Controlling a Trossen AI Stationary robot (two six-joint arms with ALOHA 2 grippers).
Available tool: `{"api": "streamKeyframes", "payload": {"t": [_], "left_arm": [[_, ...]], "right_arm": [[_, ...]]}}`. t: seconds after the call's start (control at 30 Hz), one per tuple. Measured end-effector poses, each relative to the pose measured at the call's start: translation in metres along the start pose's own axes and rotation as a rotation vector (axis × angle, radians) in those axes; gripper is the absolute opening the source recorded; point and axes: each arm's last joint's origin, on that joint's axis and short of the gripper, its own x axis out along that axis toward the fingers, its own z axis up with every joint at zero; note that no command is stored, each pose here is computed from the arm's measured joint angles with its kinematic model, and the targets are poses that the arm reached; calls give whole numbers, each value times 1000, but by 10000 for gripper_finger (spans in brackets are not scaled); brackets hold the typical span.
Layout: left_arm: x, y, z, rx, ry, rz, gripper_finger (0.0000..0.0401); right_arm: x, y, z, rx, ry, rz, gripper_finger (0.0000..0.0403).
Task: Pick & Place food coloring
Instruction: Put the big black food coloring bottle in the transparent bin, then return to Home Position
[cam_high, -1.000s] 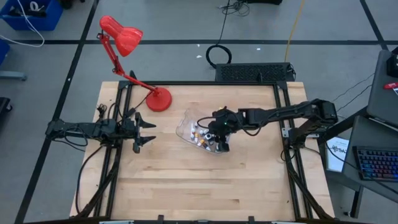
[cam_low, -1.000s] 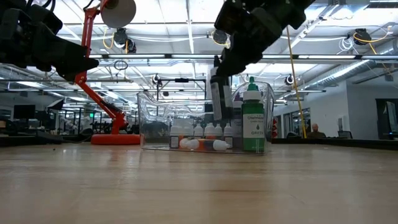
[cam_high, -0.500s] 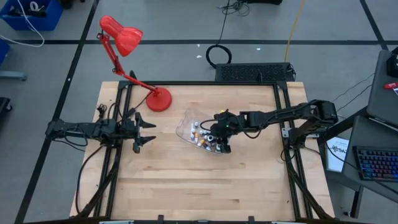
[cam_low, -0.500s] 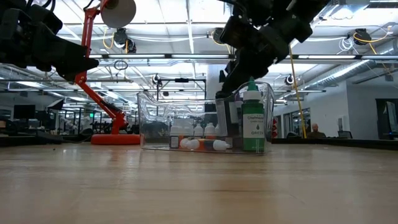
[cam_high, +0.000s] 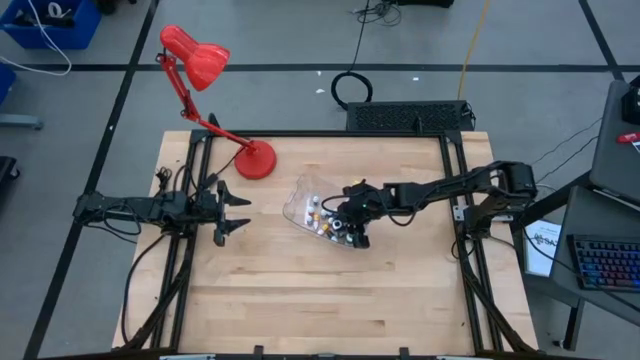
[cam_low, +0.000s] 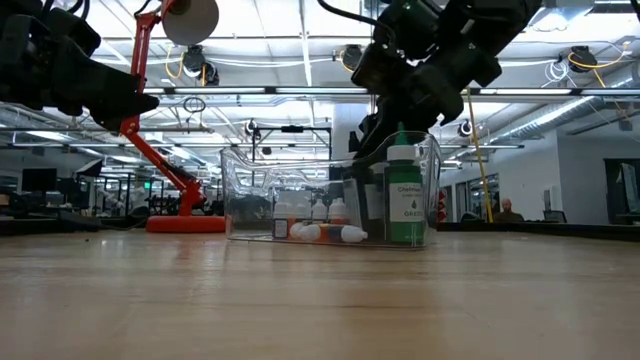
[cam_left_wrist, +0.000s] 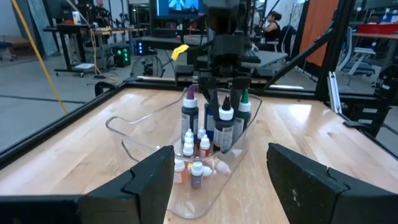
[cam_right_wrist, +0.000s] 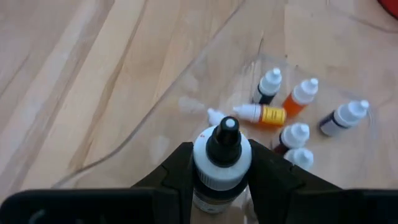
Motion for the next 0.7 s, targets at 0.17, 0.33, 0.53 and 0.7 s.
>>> {"api": "streamKeyframes", "payload": {"t": [0.17, 0.33, 0.53, 0.7], "left_arm": [[0, 0, 0, 0, 0, 0, 253], [0, 0, 0, -1, -3, 0, 253], [0, 0, 0, -1, -3, 0, 253], [0, 0, 0, 0, 1, 0, 253]], "right_arm": [[0, 0, 2, 15, -16, -3, 105], [-3, 1, 4, 94, -36, -5, 205], [-12, 1, 9, 167, -65, -5, 291], [-43, 5, 20, 163, -120, -8, 306]]}}
